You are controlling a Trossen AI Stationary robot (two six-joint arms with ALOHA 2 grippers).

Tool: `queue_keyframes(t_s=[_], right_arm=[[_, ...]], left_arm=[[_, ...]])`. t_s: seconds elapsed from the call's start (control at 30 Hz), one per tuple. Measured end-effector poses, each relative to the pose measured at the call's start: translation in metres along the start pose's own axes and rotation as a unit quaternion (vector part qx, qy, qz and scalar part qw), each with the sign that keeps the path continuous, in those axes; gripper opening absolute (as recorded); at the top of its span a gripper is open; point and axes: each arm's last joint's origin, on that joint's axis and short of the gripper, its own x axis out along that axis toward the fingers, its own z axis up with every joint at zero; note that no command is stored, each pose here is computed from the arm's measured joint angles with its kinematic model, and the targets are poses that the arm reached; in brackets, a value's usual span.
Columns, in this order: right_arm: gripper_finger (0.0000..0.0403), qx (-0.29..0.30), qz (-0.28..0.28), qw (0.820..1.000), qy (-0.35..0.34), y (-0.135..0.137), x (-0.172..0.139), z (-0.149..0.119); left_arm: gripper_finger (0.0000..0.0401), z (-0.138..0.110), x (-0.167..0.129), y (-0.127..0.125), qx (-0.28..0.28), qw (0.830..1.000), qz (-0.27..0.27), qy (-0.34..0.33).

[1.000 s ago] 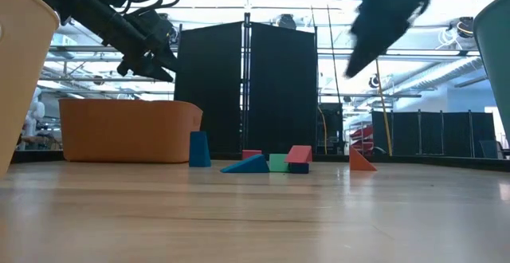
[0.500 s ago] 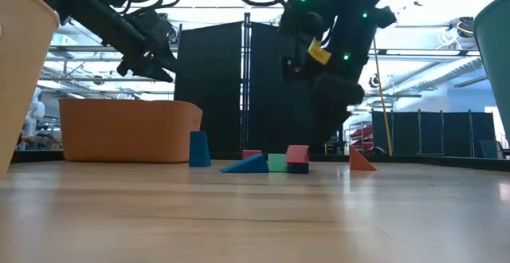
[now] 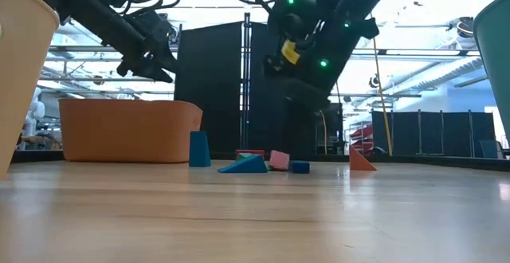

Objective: Sort blocks by size
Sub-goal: Put the blue rectangular block into the blue bin

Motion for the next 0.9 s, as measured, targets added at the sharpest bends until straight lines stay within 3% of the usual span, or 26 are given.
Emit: queue_keyframes(t_s=[0.13,0.33,0.47,0.9], right_arm=[[0.0115,0.016,0.007,0.999,0.048,-0.001,-0.004,-0.003],[0.0139,0.194,-0.004,0.979,0.059,-0.003,-0.011,0.005],[0.0159,0.236,-0.012,0.969,0.071,-0.004,-0.015,0.006],[0.0171,0.219,0.011,0.969,0.114,0.019,0.003,-0.005]], left_arm=[[0.0239,0.000,0.000,0.000,0.002,1.000,-0.001,0.001],[0.0239,0.001,0.000,0.000,0.001,1.000,-0.002,-0.002],[0.0239,0.000,0.000,0.000,0.001,1.000,-0.002,-0.002],[0.0239,0.000,0.000,0.000,0.000,1.000,-0.006,0.001]])
